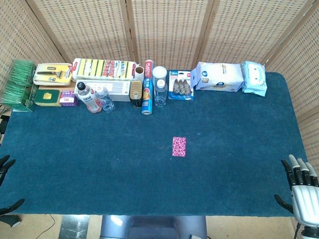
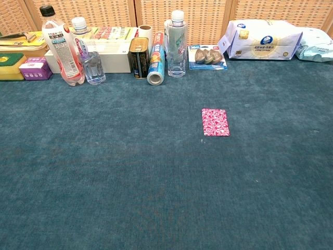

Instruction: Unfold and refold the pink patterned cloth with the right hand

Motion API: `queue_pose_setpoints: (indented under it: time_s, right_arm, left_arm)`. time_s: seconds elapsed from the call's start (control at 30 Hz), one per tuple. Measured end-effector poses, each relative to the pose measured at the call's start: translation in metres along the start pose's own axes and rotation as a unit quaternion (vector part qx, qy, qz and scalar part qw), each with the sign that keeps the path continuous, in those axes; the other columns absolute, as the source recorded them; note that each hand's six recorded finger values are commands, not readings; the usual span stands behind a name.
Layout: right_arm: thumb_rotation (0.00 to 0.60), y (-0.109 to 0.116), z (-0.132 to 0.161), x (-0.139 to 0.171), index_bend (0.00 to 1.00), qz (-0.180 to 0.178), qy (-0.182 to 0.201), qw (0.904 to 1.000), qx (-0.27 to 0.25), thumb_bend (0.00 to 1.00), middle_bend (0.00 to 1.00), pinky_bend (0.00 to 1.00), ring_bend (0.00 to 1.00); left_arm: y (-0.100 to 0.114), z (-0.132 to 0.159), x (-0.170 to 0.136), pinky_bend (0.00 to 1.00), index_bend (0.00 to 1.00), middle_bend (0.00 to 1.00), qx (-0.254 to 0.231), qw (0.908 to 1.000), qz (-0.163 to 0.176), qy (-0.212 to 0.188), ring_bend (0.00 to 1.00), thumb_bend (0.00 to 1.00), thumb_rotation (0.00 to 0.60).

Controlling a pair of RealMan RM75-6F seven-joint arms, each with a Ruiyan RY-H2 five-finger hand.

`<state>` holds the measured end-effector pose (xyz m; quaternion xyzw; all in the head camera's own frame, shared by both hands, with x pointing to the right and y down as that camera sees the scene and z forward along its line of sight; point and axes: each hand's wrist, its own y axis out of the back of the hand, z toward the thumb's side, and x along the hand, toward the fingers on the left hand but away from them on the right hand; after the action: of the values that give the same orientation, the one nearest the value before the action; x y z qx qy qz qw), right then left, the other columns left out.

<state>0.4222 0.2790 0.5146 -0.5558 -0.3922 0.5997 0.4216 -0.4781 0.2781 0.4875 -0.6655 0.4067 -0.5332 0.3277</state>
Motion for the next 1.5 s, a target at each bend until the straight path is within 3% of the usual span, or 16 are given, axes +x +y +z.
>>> queue_pose_setpoints:
  time_s: [0.33,0.57,0.7,0.93,1.33,1.5]
  right_arm:
    - [0.6,-0.009,0.01,-0.005,0.05,0.025,0.014,0.9995,-0.014,0.0,0.07,0.02,0.0]
    - [0.6,-0.016,0.041,-0.027,0.03,0.065,0.077,0.9943,-0.033,0.0,0.08,0.04,0.01]
    - [0.6,-0.022,0.069,-0.045,0.03,0.111,0.127,0.9846,-0.048,0.0,0.08,0.04,0.01]
    - [0.6,-0.035,0.13,-0.077,0.03,0.201,0.201,0.9567,-0.066,0.0,0.09,0.0,0.03]
    - [0.6,-0.07,0.225,-0.113,0.03,0.263,0.244,0.9302,-0.08,0.0,0.11,0.0,0.03]
    - [0.6,-0.084,0.254,-0.13,0.03,0.275,0.238,0.9267,-0.093,0.0,0.12,0.0,0.03]
  left_arm:
    - [0.0,-0.001,0.001,0.05,0.0,0.0,-0.006,1.0,-0.007,0.001,0.0,0.07,0.6]
    - [0.001,0.001,-0.003,0.05,0.0,0.0,-0.008,0.9999,-0.01,-0.009,0.0,0.07,0.6]
    - [0.0,0.0,-0.004,0.05,0.0,0.0,-0.011,0.9998,-0.015,-0.009,0.0,0.07,0.6]
    - [0.0,-0.001,-0.002,0.05,0.0,0.0,-0.008,0.9996,-0.025,-0.01,0.0,0.07,0.6]
    - [0.005,-0.003,-0.001,0.05,0.0,0.0,-0.019,0.9994,-0.024,-0.016,0.0,0.07,0.6]
    - [0.006,-0.004,-0.002,0.05,0.0,0.0,-0.025,0.9991,-0.028,-0.02,0.0,0.07,0.6]
